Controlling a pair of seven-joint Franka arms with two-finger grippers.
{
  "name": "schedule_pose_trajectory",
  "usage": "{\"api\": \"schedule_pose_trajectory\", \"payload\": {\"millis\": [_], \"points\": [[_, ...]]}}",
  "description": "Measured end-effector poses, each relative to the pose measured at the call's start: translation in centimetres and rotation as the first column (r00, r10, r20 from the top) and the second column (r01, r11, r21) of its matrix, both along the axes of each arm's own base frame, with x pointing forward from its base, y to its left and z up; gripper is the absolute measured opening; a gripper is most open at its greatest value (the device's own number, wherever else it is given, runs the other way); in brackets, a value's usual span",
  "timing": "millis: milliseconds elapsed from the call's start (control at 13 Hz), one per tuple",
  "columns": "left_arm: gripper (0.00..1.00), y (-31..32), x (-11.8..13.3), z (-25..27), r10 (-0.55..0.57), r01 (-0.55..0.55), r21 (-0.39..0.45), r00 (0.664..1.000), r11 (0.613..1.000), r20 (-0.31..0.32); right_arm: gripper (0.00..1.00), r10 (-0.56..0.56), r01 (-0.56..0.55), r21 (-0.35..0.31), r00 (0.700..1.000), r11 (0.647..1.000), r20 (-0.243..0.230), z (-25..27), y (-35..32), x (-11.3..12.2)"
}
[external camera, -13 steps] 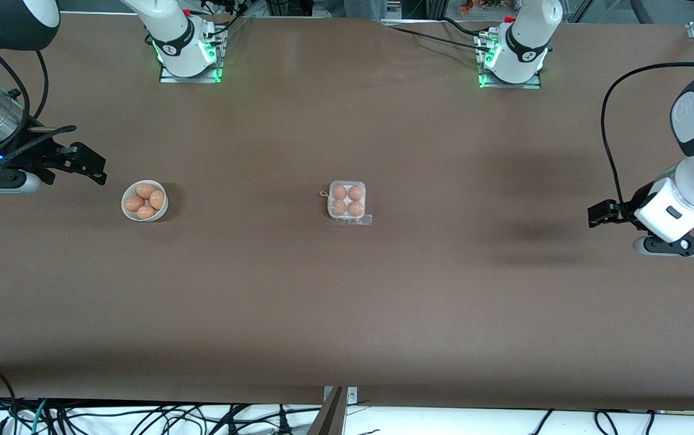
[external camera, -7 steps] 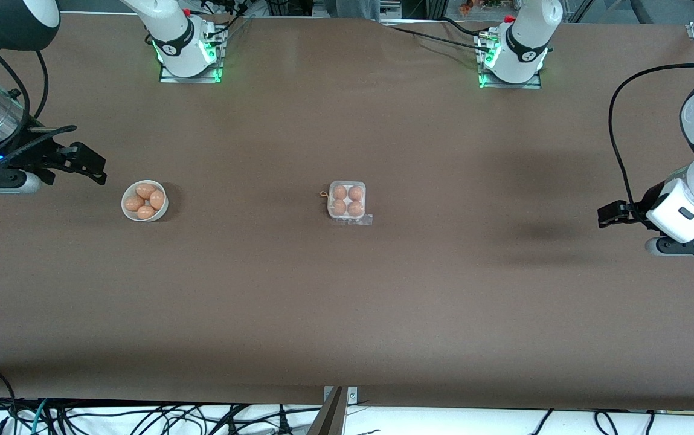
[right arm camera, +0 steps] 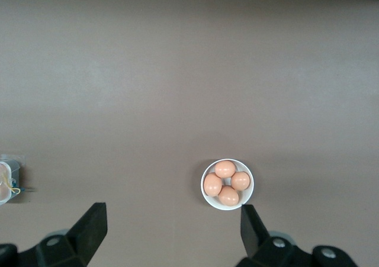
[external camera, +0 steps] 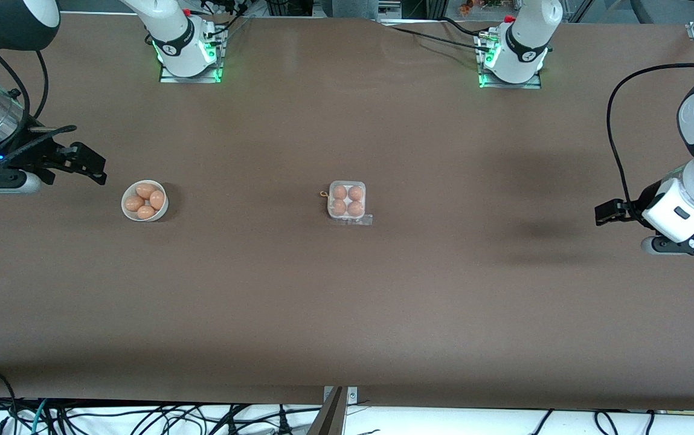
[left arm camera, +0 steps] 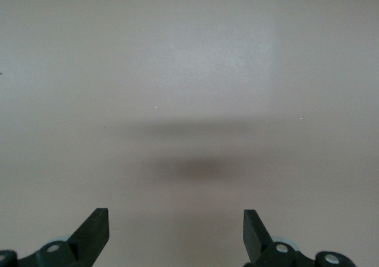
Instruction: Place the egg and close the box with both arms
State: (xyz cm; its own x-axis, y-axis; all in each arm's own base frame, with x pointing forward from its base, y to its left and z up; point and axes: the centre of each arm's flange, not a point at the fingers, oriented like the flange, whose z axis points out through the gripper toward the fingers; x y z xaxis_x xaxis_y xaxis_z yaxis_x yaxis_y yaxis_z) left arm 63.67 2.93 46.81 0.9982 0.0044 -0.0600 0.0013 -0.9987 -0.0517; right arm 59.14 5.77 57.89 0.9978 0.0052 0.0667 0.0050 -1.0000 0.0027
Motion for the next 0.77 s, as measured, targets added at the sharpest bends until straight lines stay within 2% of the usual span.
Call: {"api": "schedule_pose_trajectory", "payload": {"millis": [383,766], "points": [[1.0,0.3,0.3,2.4,0.005,-0.005,0.002,0.999,1.0,0.042,1.0,0.0,0.0,0.0,1.0,1.0,0.0,0.0,0.0,0.0],[1.0,0.4,-0.4,2.9,0.011,-0.011,-0.003,1.0,1.0,-0.011,1.0,0.001,-0.001,0.0,1.0,1.0,0.0,0.0,0.0,0.0]]}}
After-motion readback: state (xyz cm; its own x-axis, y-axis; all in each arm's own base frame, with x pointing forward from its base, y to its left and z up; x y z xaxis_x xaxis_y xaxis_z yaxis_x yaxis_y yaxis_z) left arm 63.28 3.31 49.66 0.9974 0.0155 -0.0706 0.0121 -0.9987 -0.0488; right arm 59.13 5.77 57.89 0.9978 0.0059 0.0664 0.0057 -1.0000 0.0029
